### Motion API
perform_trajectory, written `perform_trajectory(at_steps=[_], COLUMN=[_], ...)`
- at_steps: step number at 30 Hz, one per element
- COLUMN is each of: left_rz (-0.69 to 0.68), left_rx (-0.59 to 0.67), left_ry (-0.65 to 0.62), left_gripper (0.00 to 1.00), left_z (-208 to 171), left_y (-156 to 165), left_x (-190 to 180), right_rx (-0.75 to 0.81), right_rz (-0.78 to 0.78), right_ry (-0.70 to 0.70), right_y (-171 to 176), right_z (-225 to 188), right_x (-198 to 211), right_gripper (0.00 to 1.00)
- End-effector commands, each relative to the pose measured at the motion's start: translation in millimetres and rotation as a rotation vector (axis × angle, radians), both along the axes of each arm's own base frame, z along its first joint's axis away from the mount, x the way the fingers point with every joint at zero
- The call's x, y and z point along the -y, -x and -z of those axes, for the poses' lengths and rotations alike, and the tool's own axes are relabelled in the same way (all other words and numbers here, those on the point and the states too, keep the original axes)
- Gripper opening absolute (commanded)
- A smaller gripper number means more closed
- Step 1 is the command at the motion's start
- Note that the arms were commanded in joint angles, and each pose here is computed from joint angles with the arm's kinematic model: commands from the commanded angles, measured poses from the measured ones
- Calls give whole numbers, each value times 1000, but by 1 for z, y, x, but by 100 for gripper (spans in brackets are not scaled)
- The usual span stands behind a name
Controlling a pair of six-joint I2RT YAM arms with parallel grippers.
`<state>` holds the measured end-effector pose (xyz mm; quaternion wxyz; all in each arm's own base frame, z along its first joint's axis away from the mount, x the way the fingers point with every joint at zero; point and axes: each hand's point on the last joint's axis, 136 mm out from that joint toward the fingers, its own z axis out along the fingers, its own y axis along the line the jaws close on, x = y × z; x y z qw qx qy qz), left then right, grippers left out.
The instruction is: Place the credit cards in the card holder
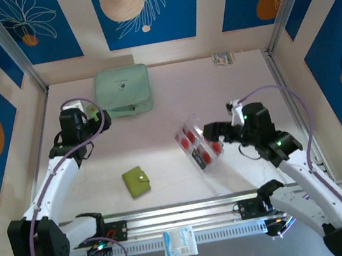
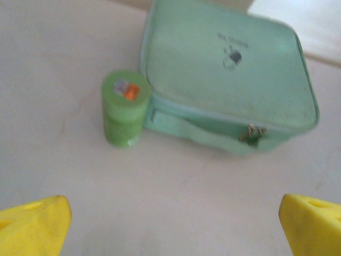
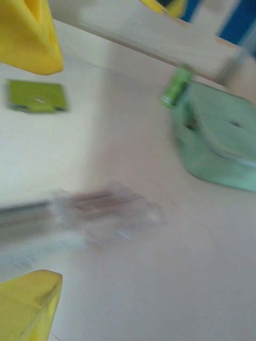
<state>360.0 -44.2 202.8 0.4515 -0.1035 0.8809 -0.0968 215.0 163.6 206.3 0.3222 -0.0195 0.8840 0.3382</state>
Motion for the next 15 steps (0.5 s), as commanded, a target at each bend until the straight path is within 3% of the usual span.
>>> perform_trajectory(at_steps=[1,7,15], left_rz=[61,78,101], left_rx=[-73,-90,-111], left_ry=[51,59,53], left_gripper=[100,100,100], left_z=[7,17,27], left_y=[21,27,22], left_x=[19,27,41], right_rx=[-258,-375,-374], right_rz=[-25,-66,-69], right_ry=[63,142,181], right_y=[52,94,92], right_z=[56,104,130], right_x=[-2,-23,-51], right_gripper=[92,92,92])
